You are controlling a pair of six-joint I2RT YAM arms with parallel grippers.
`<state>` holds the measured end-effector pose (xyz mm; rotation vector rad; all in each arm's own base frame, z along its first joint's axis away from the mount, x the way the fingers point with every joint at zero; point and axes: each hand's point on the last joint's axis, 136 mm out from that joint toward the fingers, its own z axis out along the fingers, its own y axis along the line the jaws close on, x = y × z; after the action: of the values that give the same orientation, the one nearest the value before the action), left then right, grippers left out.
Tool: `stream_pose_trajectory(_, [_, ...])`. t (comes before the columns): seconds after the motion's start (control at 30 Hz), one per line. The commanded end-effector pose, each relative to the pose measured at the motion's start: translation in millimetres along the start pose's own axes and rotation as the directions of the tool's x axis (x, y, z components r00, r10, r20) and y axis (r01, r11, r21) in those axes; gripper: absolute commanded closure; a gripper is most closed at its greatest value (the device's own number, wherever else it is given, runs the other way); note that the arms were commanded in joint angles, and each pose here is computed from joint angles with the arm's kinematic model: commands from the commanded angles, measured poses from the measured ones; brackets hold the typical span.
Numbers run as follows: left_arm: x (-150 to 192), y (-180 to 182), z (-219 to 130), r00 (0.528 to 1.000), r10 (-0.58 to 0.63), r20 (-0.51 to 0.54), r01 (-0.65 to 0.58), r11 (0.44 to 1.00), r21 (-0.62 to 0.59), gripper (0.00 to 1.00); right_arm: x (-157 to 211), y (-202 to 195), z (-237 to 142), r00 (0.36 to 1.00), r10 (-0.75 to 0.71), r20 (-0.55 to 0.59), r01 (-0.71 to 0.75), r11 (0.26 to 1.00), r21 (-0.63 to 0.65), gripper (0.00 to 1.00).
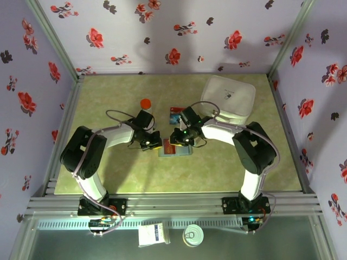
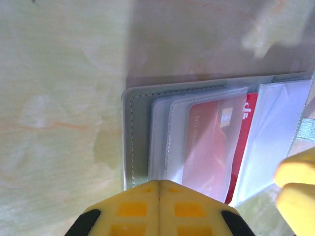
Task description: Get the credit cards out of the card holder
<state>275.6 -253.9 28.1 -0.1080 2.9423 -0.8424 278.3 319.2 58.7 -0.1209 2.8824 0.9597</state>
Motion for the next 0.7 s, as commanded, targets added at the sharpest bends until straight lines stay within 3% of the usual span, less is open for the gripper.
stream_pose_trajectory(0.0, [-1.4, -17.6, -9.7, 0.999, 0.040, 0.006, -0.041, 0.999, 0.023, 1.00, 1.4, -4.6, -6.3, 1.000, 0.003, 0.020, -0.003, 1.000, 0.029, 0.74])
stream_pose_trajectory(0.17, [0.4, -25.1, -0.1, 0.998, 0.061, -0.013, -0.061, 0.998, 0.018, 1.00, 4.6, -13.9, -1.1, 1.000, 0.012, -0.002, -0.012, 0.998, 0.062, 0.74])
stream_pose_trajectory(0.4, [4.2, -4.9, 12.4, 0.998, 0.057, -0.037, -0.059, 0.997, -0.054, 1.00, 10.9, -23.5, 9.6, 0.999, 0.019, -0.046, -0.015, 0.996, 0.086, 0.73])
stream_pose_trajectory(0.67, [5.0, 0.0, 10.7, 0.998, 0.059, -0.024, -0.060, 0.996, -0.071, 1.00, 13.5, -22.1, 19.9, 0.997, 0.021, -0.074, -0.017, 0.998, 0.052, 0.73])
